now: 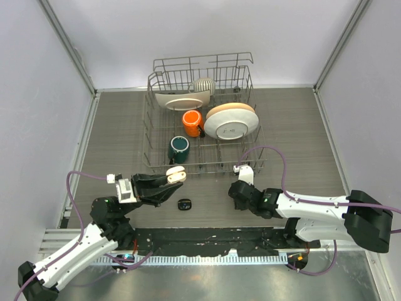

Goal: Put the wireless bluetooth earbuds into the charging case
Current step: Pick up the earbud from the center of the board, then place the earbud in the charging case.

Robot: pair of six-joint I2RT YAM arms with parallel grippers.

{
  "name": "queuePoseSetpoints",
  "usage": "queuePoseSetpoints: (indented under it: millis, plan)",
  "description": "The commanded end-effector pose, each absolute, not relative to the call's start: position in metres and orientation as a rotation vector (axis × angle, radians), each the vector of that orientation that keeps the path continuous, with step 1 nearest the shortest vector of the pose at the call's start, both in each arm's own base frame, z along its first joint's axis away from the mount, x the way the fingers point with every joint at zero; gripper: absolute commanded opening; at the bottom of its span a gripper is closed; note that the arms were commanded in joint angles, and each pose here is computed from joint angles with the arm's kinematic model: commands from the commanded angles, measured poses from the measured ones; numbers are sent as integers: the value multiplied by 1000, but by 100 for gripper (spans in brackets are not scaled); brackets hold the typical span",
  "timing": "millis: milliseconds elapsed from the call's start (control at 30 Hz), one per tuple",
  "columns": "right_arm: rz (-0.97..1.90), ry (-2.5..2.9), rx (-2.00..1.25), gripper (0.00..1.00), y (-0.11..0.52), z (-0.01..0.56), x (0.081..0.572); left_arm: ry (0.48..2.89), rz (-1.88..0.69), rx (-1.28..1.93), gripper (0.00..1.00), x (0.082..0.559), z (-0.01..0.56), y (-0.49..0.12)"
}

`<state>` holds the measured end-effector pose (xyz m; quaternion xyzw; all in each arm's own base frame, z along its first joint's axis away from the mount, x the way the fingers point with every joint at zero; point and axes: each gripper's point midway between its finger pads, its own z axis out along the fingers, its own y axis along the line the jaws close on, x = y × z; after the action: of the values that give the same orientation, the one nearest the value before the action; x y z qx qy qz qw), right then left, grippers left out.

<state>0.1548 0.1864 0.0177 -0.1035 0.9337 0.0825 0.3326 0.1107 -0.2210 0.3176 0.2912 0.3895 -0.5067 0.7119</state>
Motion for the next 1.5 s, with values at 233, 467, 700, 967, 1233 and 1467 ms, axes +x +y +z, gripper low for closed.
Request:
queuePoseSetpoints:
  millis: [233, 467, 700, 967, 1233, 1467]
  plan:
    - [214, 2409, -266, 15, 195, 28, 163, 835, -1122, 627, 0, 108, 325, -217]
    - [288, 2303, -284, 1, 210, 77, 171, 837, -1112, 608, 0, 111, 327, -215]
    - [536, 1948, -247, 1, 253, 220, 184, 859, -1064, 515, 0, 126, 328, -207]
    - [612, 1528, -257, 1, 304, 360, 177, 881, -1031, 471, 0, 137, 327, -205]
    - [710, 1331, -279, 1, 339, 417, 170, 906, -1018, 463, 0, 143, 327, -206]
    - [761, 1298, -318, 1, 354, 422, 164, 922, -1009, 458, 0, 148, 327, -208]
